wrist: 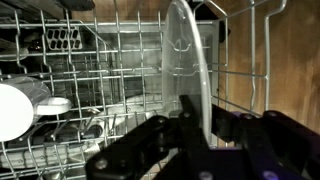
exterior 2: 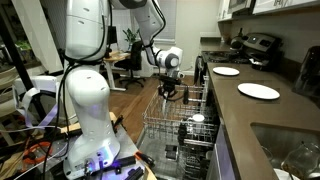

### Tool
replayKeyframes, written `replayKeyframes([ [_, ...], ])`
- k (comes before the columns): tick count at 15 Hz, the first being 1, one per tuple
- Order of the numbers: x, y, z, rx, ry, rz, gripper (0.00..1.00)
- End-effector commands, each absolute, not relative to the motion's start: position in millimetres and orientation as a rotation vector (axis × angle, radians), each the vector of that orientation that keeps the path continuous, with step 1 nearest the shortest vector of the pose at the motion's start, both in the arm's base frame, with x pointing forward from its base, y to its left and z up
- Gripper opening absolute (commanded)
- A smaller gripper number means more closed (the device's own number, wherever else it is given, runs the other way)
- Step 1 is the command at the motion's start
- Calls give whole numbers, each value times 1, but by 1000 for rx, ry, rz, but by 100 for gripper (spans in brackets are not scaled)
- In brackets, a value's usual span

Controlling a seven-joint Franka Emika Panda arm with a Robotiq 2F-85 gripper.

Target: Remove the plate from the dishwasher and put it on the counter top

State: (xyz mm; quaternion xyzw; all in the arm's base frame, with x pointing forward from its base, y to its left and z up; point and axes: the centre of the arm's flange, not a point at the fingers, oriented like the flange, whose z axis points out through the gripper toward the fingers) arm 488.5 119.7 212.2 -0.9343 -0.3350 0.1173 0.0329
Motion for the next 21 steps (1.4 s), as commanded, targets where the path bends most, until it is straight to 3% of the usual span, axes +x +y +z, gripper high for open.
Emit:
replayKeyframes([
  [1, 484, 115, 231, -2899, -1071, 309, 5],
  [16, 508, 116, 261, -2926, -1094, 203, 5],
  [17, 503, 116, 252, -2918, -1051, 236, 12],
  [21, 505, 116, 253, -2920, -1052, 229, 12],
])
